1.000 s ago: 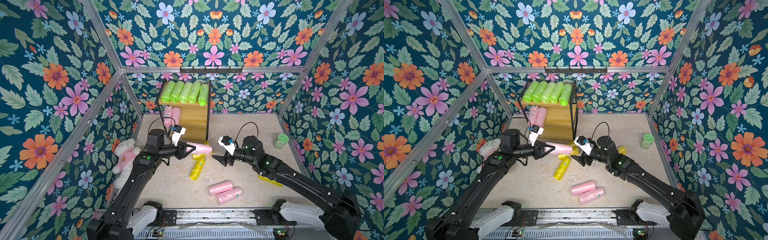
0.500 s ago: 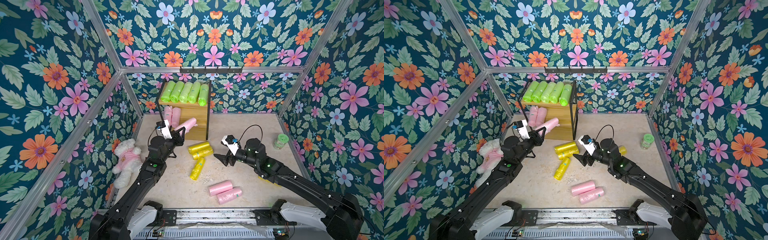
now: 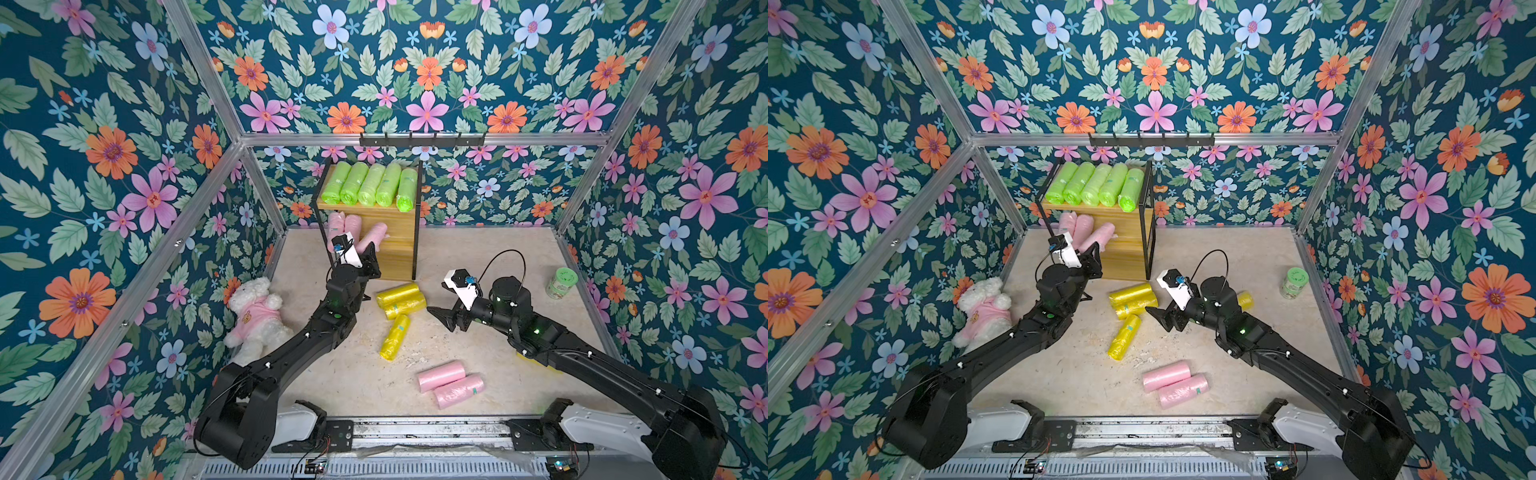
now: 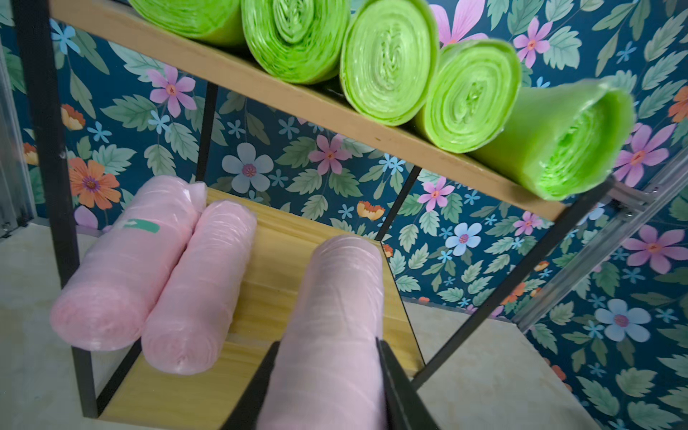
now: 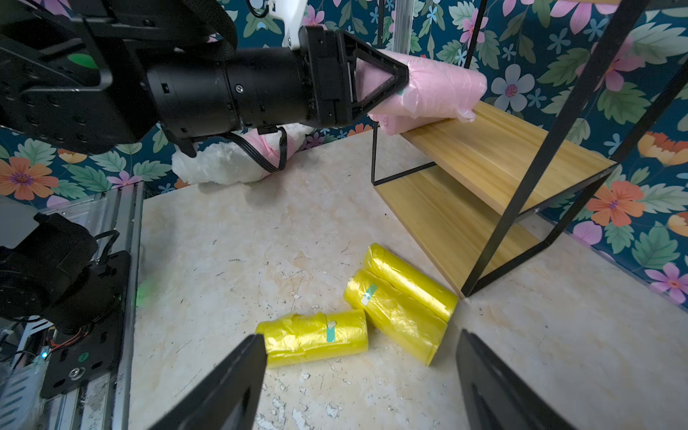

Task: Sort the rolls of trash bags by color and place them on the shelf
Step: Place the roll of trash bags on the shelf.

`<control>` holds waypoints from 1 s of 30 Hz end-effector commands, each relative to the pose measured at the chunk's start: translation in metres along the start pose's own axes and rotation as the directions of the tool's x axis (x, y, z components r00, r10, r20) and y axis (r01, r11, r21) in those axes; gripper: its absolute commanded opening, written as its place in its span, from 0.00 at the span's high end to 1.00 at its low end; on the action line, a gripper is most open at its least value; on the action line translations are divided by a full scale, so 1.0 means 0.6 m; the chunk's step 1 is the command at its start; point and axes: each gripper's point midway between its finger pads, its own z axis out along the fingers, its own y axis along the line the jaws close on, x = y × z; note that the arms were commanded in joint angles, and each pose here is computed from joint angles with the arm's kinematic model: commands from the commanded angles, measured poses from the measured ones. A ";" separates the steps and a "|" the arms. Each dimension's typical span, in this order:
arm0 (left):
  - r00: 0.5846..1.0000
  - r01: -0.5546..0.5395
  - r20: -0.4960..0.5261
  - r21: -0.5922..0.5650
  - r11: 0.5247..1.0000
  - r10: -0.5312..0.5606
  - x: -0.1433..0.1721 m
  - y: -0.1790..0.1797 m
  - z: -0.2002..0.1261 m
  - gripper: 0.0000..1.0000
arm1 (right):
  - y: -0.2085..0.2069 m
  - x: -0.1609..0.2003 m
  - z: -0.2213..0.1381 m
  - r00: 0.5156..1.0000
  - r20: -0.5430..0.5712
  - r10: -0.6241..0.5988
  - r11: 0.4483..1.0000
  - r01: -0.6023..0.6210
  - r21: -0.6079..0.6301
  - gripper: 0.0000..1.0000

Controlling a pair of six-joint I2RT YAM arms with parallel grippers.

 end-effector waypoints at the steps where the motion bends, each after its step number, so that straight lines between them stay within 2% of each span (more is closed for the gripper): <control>1: 0.989 -0.075 0.120 -0.054 0.996 0.081 -0.040 0.003 0.008 0.88 | -0.002 -0.003 0.001 1.000 0.007 0.002 1.000 -0.002 0.006 0.16; 14: 0.967 -0.216 0.102 -0.162 0.963 0.235 -0.004 0.022 0.059 0.82 | -0.002 0.001 0.007 1.000 -0.020 0.008 1.000 -0.008 -0.002 0.16; 20: 0.956 -0.266 0.077 -0.167 0.949 0.282 0.020 0.023 0.079 0.79 | 0.000 0.000 0.006 1.000 -0.023 0.018 1.000 -0.018 -0.007 0.16; 30: 0.931 -0.348 0.034 -0.212 0.913 0.363 0.041 0.037 0.109 0.68 | 0.000 0.002 0.003 0.999 -0.030 0.026 1.000 -0.026 -0.006 0.16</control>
